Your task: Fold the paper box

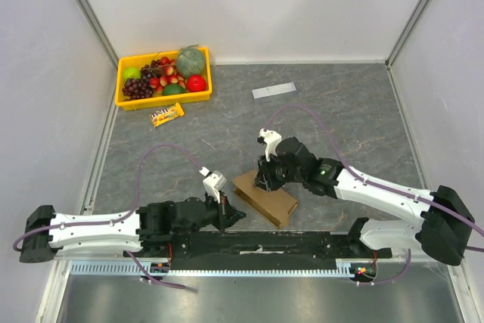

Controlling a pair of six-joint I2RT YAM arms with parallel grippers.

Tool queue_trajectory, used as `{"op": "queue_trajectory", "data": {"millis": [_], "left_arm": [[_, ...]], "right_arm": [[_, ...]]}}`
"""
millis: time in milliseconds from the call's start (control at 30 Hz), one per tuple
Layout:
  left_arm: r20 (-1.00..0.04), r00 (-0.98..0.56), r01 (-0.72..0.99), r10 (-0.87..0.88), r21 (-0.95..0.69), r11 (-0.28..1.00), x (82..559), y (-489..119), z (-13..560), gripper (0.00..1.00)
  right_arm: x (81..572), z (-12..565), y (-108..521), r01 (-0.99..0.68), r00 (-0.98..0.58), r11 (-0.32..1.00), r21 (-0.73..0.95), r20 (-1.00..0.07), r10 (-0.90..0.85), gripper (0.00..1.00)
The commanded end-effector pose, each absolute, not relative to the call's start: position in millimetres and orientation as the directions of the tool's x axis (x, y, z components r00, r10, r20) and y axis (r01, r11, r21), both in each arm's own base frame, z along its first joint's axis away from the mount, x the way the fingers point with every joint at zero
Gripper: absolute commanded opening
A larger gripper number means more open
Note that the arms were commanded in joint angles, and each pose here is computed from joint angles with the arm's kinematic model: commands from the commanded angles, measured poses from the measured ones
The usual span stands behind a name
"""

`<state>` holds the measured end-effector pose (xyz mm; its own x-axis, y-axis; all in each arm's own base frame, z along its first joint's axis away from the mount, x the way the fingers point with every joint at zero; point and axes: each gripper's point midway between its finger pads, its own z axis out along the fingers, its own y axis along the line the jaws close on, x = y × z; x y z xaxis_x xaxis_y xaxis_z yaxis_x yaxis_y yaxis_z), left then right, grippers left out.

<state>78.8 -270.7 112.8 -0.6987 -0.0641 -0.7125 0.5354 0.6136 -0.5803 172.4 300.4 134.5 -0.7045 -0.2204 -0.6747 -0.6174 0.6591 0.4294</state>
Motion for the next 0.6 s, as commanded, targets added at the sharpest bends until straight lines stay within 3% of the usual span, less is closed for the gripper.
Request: {"op": "queue_trajectory", "data": {"millis": [0, 100, 233, 400, 567], "left_arm": [[-0.697, -0.717, 0.652, -0.021, -0.680, 0.335, 34.9, -285.6, 158.1, 0.04], [-0.737, -0.675, 0.728, -0.025, -0.672, 0.135, 12.4, -287.1, 200.8, 0.03], [-0.775, -0.627, 0.777, -0.080, -0.630, 0.012, 2.5, -280.2, 245.4, 0.02], [-0.781, -0.605, 0.781, -0.154, -0.620, 0.080, 19.8, -275.0, 258.0, 0.03], [-0.775, -0.593, 0.738, -0.219, -0.632, 0.237, 49.1, -271.3, 250.6, 0.07]], "right_arm": [[162.8, 122.2, 308.3, -0.662, -0.679, 0.630, 0.407, -0.681, -0.273, 0.28], [159.8, 112.4, 306.9, -0.664, -0.677, 0.640, 0.386, -0.673, -0.297, 0.28], [157.0, 97.4, 301.9, -0.662, -0.679, 0.661, 0.354, -0.656, -0.329, 0.28], [154.3, 81.6, 296.3, -0.661, -0.682, 0.678, 0.320, -0.634, -0.365, 0.28], [154.4, 72.6, 291.8, -0.658, -0.683, 0.695, 0.290, -0.617, -0.390, 0.29]]}}
